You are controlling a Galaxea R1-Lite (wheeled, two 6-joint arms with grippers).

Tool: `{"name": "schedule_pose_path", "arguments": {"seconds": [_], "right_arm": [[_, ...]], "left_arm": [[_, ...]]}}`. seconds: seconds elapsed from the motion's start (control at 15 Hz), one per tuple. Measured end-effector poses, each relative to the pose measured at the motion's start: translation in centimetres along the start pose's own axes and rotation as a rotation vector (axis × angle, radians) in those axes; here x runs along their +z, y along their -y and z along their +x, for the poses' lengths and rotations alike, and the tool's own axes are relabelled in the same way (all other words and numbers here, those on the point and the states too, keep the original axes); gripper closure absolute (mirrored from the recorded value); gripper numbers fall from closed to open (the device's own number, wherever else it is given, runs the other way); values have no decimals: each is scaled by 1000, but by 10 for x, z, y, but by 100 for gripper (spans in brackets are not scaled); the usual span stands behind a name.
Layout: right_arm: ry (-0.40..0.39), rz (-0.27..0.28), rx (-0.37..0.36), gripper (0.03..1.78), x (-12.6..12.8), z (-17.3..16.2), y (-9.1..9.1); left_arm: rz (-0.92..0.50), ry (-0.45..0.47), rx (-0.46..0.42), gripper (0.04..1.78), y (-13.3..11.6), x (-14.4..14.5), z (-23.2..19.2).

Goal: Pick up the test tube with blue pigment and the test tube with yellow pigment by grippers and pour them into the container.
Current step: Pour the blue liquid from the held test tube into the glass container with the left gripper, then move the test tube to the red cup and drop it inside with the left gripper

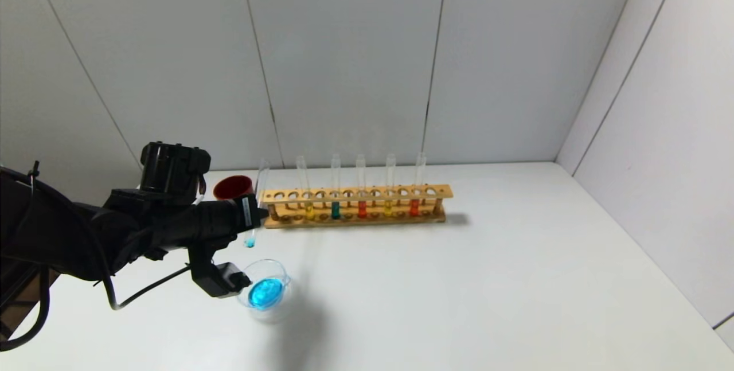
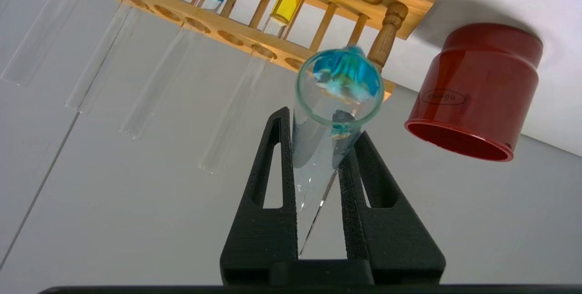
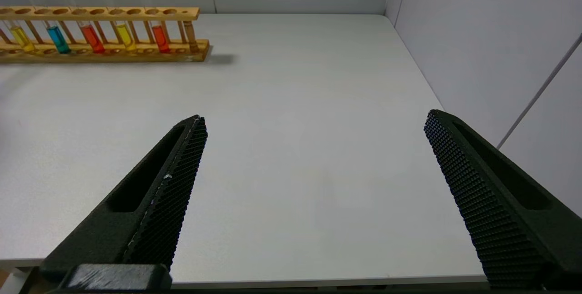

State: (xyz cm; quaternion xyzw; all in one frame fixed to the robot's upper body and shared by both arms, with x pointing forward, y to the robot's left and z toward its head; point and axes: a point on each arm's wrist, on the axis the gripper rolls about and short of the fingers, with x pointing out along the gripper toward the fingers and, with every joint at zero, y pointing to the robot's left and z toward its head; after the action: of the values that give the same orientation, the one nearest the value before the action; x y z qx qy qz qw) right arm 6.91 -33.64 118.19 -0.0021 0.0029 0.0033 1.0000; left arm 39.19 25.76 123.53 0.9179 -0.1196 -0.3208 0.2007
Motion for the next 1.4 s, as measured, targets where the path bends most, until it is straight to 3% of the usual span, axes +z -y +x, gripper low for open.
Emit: {"name": "schedule_pose_path", "arguments": {"seconds": [0.33, 0.67, 0.93, 1.2, 1.4], "right_arm": [[0, 0, -1, 6, 0, 0, 0], [0, 0, 0, 6, 0, 0, 0], [0, 0, 0, 6, 0, 0, 0], [0, 0, 0, 6, 0, 0, 0], [0, 0, 0, 6, 0, 0, 0]], "left_arm": [[-31, 15, -9, 150, 2, 5, -1], [-322, -41, 34, 150, -1, 2, -13], [-652, -144, 63, 150, -11, -9, -35], [-1115, -377, 47, 150, -18, -19, -59], [-1472, -492, 128, 150, -22, -28, -66]]}}
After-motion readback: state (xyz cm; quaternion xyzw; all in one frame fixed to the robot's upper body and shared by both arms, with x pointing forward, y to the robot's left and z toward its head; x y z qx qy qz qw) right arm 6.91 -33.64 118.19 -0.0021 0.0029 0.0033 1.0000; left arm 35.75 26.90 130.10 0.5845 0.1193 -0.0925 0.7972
